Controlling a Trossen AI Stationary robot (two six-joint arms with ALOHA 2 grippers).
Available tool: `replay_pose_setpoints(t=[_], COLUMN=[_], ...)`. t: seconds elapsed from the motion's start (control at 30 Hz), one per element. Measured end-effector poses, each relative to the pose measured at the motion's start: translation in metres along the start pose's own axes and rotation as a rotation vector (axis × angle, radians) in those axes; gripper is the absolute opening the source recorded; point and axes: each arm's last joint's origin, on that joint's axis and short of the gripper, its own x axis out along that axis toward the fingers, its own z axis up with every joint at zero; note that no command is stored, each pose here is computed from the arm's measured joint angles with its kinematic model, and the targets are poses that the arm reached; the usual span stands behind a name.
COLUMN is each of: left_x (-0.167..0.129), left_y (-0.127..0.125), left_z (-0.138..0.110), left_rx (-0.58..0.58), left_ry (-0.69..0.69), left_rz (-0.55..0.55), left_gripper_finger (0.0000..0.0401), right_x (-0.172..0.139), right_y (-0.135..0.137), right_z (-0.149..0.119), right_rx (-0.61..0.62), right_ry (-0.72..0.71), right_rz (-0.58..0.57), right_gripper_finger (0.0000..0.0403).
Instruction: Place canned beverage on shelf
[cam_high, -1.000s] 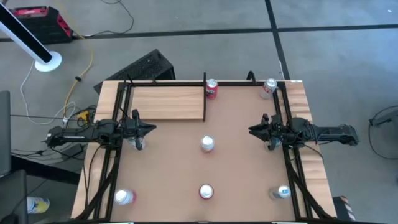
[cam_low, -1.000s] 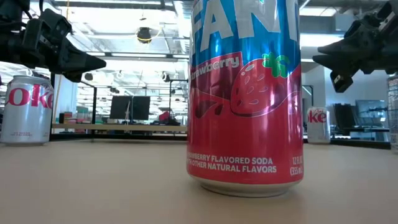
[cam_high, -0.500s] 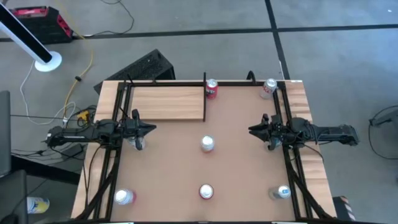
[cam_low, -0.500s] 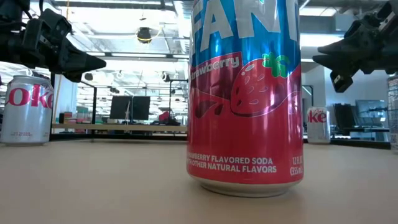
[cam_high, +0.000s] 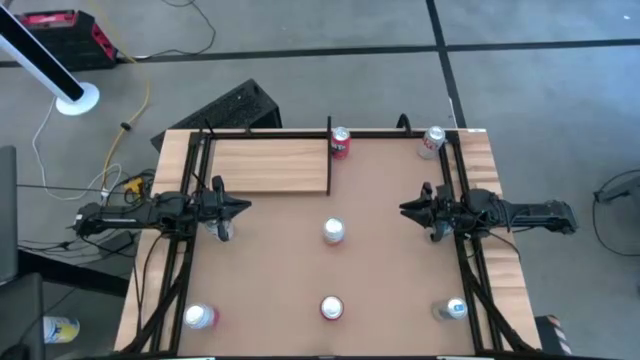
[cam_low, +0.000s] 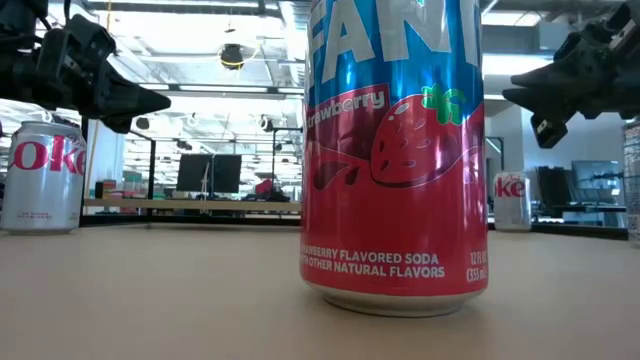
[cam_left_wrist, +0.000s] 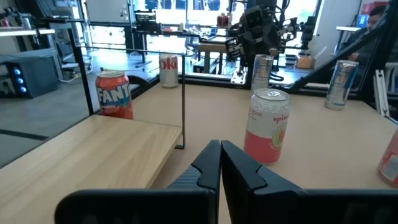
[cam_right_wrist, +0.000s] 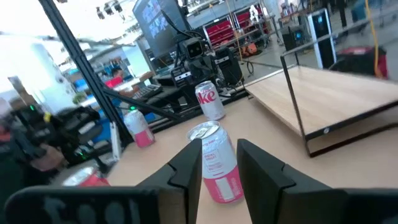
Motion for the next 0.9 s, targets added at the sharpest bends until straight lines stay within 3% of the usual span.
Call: replay_pose_setpoints(t=[0.2, 0.33, 0.47, 0.67, 0.9], left_x=[0.0, 0.0, -0.002, 0.002, 0.02], left_y=[0.0, -0.004, -0.007, -0.001, -0.002], left_z=[0.0, 0.002, 0.016, 0.051, 0.087], left_rx=[-0.062, -0.091, 0.034, 0.098, 0.132], left_ry=[0.001, -0.017, -0.147, -0.141, -0.015], left_rz=[-0.01, -0.146, -0.229, 0.059, 0.187], left_gripper_finger=[0.0, 0.0, 0.0, 0.0, 0.0], right_x=[0.0, -0.002, -0.005, -0.003, 0.009], right_y=[0.002, 0.007, 0.011, 0.015, 0.023], right_z=[0.006, 0.02, 0.029, 0.037, 0.043], right_rx=[-0.158, -0.173, -0.166, -0.293, -0.386], right_ry=[-0.068, -0.216, -0.317, -0.377, -0.373], right_rz=[0.018, 0.058, 0.09, 0.133, 0.196], right_gripper_finger=[0.0127, 0.0127, 0.0127, 0.0127, 0.0127])
